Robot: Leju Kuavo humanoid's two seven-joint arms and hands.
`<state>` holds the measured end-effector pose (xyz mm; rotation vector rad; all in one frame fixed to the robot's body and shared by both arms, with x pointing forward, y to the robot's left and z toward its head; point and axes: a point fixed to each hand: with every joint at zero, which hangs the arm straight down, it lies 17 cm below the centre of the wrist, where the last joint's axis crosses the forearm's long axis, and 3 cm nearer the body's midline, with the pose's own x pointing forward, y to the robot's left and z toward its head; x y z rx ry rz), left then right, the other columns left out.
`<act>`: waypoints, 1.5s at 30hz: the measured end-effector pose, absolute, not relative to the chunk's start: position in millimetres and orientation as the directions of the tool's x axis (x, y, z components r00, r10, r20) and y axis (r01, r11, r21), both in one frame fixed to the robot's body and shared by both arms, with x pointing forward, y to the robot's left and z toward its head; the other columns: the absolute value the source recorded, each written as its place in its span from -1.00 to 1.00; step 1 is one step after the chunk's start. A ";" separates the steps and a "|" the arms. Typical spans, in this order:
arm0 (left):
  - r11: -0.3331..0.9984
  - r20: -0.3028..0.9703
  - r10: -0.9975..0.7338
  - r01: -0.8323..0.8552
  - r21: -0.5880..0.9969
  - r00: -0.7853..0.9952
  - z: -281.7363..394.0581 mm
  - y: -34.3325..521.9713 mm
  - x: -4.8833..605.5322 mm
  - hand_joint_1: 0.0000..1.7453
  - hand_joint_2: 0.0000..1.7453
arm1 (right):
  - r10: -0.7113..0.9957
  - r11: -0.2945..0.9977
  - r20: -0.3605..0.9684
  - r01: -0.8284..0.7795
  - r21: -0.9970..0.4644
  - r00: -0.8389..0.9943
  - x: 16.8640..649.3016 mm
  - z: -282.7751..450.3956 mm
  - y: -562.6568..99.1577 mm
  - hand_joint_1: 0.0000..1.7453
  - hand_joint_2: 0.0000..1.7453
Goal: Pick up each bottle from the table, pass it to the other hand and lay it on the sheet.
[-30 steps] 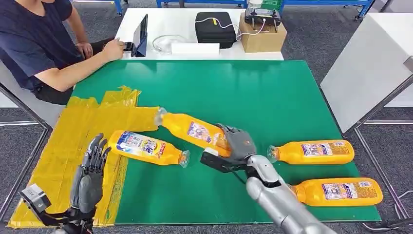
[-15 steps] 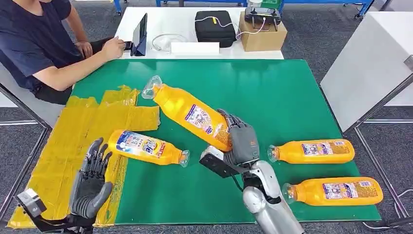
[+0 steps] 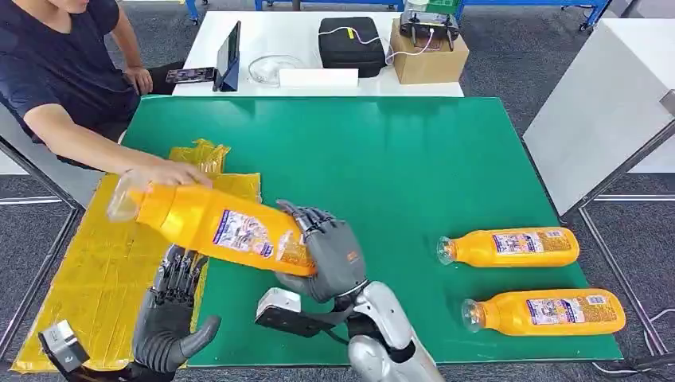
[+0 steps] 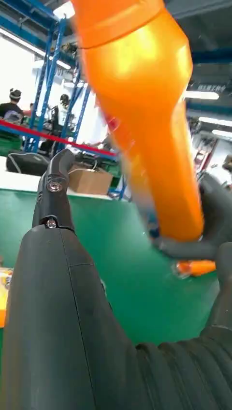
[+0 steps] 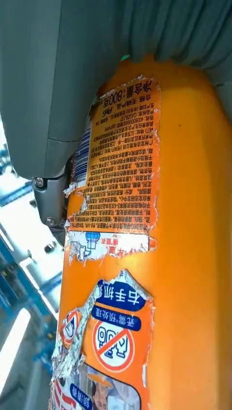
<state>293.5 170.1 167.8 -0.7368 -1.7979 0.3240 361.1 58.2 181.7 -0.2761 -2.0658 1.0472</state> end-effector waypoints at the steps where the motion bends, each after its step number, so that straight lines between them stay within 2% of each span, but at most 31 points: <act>1: 0.761 0.749 0.634 0.327 -0.560 -0.193 168.9 169.6 293.2 -1.00 1.00 | 0.496 0.628 0.549 -0.159 -0.762 -0.672 357.0 178.9 64.4 1.00 1.00; 12: 0.692 0.681 0.710 0.356 -0.627 -0.180 174.6 172.1 287.2 -1.00 1.00 | 0.439 0.523 0.560 -0.307 -0.795 -0.702 320.0 130.7 111.3 1.00 1.00; 28: 0.668 0.656 0.735 0.350 -0.657 -0.170 172.4 175.4 287.0 -1.00 1.00 | 0.417 0.456 0.554 -0.362 -0.813 -0.720 305.4 106.1 122.8 1.00 1.00; 29: 0.669 0.657 0.734 0.345 -0.658 -0.170 171.4 176.0 287.4 -0.90 1.00 | 0.413 0.451 0.553 -0.365 -0.815 -0.724 303.8 105.4 123.9 1.00 1.00; 30: 0.671 0.659 0.733 0.342 -0.658 -0.170 170.7 176.4 287.6 1.00 1.00 | 0.411 0.448 0.552 -0.367 -0.815 -0.725 302.7 104.6 124.7 1.00 1.00; 43: 0.688 0.665 0.721 0.317 -0.652 -0.196 169.4 184.2 289.3 1.00 1.00 | 0.404 0.433 0.555 -0.382 -0.816 -0.727 298.3 99.7 127.5 1.00 1.00; 44: 0.690 0.667 0.719 0.316 -0.651 -0.197 169.4 184.4 289.3 1.00 1.00 | 0.405 0.433 0.555 -0.382 -0.816 -0.727 298.3 99.5 127.5 0.52 1.00; 45: 0.692 0.667 0.717 0.314 -0.650 -0.200 169.4 184.7 289.4 1.00 1.00 | 0.406 0.433 0.555 -0.382 -0.816 -0.726 298.3 99.3 127.5 0.52 1.00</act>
